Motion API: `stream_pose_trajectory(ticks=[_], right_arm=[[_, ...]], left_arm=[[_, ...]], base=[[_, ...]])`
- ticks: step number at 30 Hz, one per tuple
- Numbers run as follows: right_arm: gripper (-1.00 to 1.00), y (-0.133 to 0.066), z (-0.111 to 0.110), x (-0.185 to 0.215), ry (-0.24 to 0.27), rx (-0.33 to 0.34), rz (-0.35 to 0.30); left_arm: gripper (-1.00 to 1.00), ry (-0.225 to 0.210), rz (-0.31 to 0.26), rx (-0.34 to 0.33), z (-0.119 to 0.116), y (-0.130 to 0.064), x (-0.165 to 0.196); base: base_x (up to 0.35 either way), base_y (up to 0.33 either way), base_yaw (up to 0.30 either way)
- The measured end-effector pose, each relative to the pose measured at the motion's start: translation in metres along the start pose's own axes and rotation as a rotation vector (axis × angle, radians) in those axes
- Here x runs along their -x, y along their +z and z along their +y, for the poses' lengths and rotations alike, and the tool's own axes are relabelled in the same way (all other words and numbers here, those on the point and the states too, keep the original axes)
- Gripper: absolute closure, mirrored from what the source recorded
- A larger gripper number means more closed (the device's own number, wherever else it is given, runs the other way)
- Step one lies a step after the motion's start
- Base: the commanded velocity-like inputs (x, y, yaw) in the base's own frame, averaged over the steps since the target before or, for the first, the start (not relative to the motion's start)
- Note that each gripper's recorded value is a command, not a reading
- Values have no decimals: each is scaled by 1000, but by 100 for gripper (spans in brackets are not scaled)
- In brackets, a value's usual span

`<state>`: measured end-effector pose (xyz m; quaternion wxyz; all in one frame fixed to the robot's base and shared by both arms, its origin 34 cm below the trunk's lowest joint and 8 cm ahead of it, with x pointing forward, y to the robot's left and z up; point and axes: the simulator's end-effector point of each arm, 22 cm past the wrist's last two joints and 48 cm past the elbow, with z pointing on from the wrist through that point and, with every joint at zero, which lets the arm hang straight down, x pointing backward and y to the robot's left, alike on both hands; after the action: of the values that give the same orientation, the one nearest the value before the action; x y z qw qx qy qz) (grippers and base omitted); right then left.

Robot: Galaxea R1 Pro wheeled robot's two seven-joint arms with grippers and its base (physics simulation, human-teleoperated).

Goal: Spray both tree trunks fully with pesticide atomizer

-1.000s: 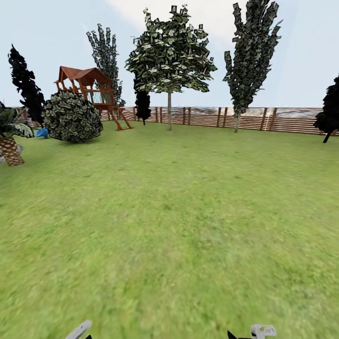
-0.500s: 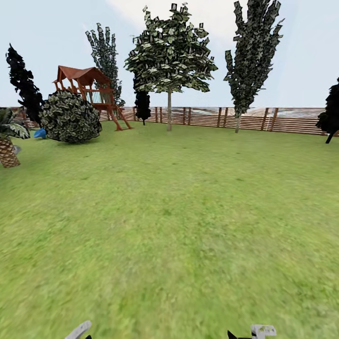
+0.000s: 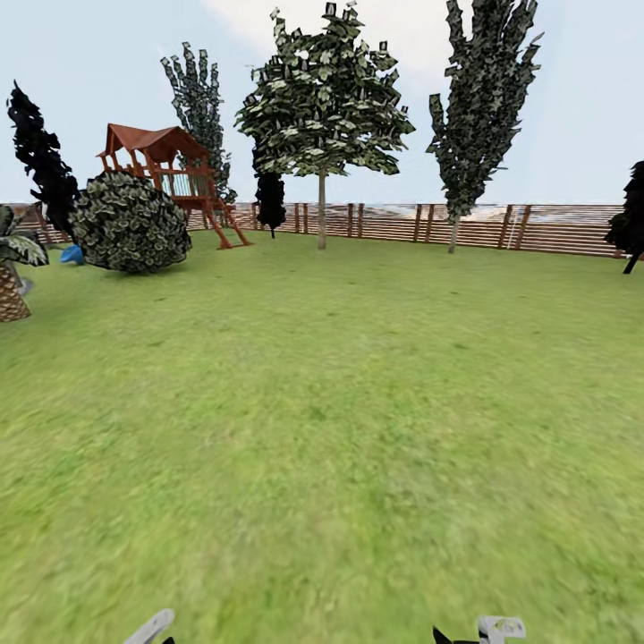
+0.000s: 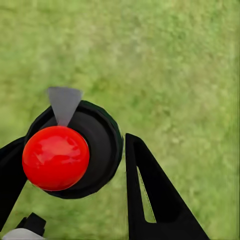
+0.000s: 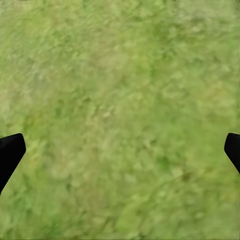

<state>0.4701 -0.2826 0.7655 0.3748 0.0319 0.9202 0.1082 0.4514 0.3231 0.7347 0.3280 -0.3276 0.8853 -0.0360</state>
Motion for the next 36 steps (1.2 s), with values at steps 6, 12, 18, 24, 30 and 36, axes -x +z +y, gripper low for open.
stream_pose_trajectory(ticks=[6, 12, 18, 24, 30, 36], right_arm=[[-100, 0, 0, 0, 2, 0, -1], [-100, 0, 0, 0, 1, -1, -1], [-100, 0, 0, 0, 2, -1, -1], [-100, 0, 0, 0, 2, -1, -1], [-100, 0, 0, 0, 2, -1, -1], [-100, 0, 0, 0, 2, -1, -1]], left_arm=[[100, -2, 1, 0, -1, 0, -1], [100, 1, 0, -6, -2, 0, 0], [100, 2, 0, -7, -2, 0, 0], [100, 1, 0, -7, -2, 0, 0], [100, 1, 0, -7, -2, 0, 0], [100, 1, 0, -5, -2, 0, -1]], base=[[335, 0, 0], [335, 0, 0], [335, 0, 0], [335, 0, 0], [335, 0, 0], [335, 0, 0]])
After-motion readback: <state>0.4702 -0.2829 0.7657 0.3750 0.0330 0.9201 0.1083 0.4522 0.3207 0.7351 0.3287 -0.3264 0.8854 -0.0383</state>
